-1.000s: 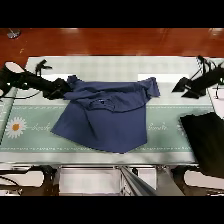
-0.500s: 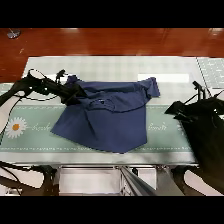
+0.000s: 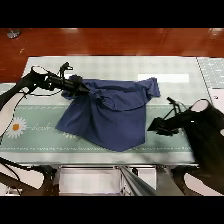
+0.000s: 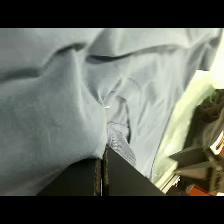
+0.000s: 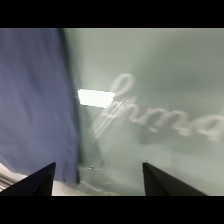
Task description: Fold the shirts.
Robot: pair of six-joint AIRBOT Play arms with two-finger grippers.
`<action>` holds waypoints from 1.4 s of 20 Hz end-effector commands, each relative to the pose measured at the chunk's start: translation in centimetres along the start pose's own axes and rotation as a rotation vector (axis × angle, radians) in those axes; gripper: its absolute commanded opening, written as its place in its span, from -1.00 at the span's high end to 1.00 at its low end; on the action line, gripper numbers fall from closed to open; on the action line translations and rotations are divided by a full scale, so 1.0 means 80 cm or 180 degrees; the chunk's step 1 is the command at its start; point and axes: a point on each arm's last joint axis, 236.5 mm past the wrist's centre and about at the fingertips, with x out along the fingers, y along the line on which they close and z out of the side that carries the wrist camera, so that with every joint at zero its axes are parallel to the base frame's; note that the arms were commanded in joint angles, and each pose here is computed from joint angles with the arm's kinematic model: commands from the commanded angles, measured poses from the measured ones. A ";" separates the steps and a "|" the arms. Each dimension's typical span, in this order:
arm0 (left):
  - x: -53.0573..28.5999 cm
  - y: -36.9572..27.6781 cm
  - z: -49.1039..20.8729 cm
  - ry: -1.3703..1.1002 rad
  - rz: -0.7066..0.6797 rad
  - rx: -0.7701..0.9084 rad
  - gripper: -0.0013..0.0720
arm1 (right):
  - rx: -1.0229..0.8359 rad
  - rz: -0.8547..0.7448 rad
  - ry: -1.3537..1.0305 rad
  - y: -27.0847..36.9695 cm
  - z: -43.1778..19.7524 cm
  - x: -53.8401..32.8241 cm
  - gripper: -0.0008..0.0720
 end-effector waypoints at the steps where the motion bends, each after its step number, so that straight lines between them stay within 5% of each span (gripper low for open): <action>1: -0.003 -0.012 -0.001 0.0050 -0.0074 0.0066 0.89 | -0.0129 0.0154 0.0219 0.045 -0.009 0.042 -0.74; 5: -0.003 -0.012 -0.001 0.0045 -0.0074 0.0066 0.89 | -0.0329 0.0235 0.0393 0.086 -0.013 0.069 -0.69; 6: -0.003 -0.012 0.000 0.0034 -0.0071 0.0065 0.89 | -0.0336 0.0262 0.0401 0.093 -0.012 0.073 -0.49; 8: -0.005 -0.010 0.003 0.0006 -0.0064 0.0060 0.89 | -0.0372 0.0296 0.0376 0.098 -0.009 0.073 0.92; 21: -0.127 -0.011 0.078 -0.0750 -0.0101 0.0117 0.89 | -0.0174 -0.0110 -0.0667 0.002 0.128 -0.140 0.94; 28: -0.183 -0.058 0.076 -0.1053 -0.0153 0.0419 0.89 | -0.0441 -0.0171 -0.1314 0.026 0.179 -0.246 0.94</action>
